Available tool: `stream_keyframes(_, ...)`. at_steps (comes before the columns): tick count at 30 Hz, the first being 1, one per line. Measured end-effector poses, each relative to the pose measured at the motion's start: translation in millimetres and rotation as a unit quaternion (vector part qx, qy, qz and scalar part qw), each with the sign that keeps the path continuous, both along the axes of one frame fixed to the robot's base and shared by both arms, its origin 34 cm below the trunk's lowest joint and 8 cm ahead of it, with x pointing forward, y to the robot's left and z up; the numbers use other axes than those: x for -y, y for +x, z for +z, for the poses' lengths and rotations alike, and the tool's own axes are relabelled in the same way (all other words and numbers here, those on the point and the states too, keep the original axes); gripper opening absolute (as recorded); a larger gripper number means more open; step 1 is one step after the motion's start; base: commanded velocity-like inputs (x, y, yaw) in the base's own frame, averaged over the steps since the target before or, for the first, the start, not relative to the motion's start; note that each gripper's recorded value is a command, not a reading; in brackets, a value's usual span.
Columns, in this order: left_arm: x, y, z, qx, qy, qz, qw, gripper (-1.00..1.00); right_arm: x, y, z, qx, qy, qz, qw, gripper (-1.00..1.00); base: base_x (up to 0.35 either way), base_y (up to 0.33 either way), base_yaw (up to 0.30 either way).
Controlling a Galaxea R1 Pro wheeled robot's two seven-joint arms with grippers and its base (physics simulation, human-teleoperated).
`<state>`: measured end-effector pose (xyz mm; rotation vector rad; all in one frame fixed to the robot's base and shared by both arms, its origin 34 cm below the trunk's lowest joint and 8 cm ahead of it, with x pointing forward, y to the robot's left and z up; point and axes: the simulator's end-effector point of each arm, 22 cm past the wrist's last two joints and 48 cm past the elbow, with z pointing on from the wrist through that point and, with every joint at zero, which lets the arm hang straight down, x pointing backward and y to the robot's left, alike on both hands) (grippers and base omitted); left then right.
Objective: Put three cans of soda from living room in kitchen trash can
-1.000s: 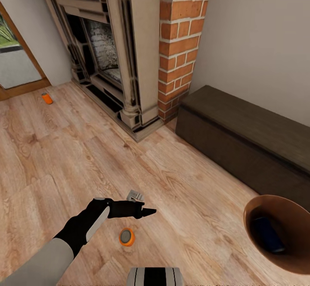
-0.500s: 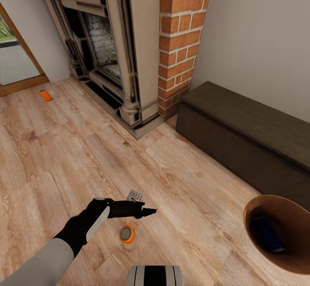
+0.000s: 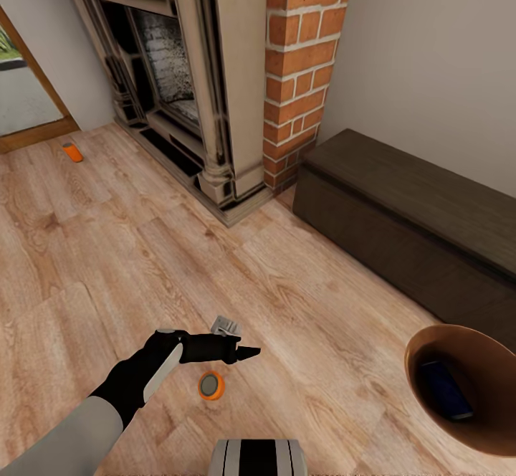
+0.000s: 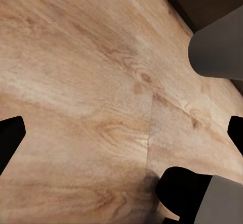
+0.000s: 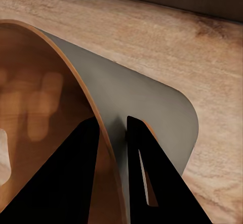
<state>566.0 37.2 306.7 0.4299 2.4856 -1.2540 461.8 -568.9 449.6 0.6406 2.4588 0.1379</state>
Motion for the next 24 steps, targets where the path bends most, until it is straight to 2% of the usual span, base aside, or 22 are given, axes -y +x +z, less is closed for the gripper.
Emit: stream_keyframes(24, 0.1, -9.2, -18.0, -0.019, -0.001, 0.0, 0.9998, 1.0, 0.6, -3.6, -13.7, -0.019, -0.001, 0.0, 0.9998, -1.0, 0.0, 0.0, 0.0)
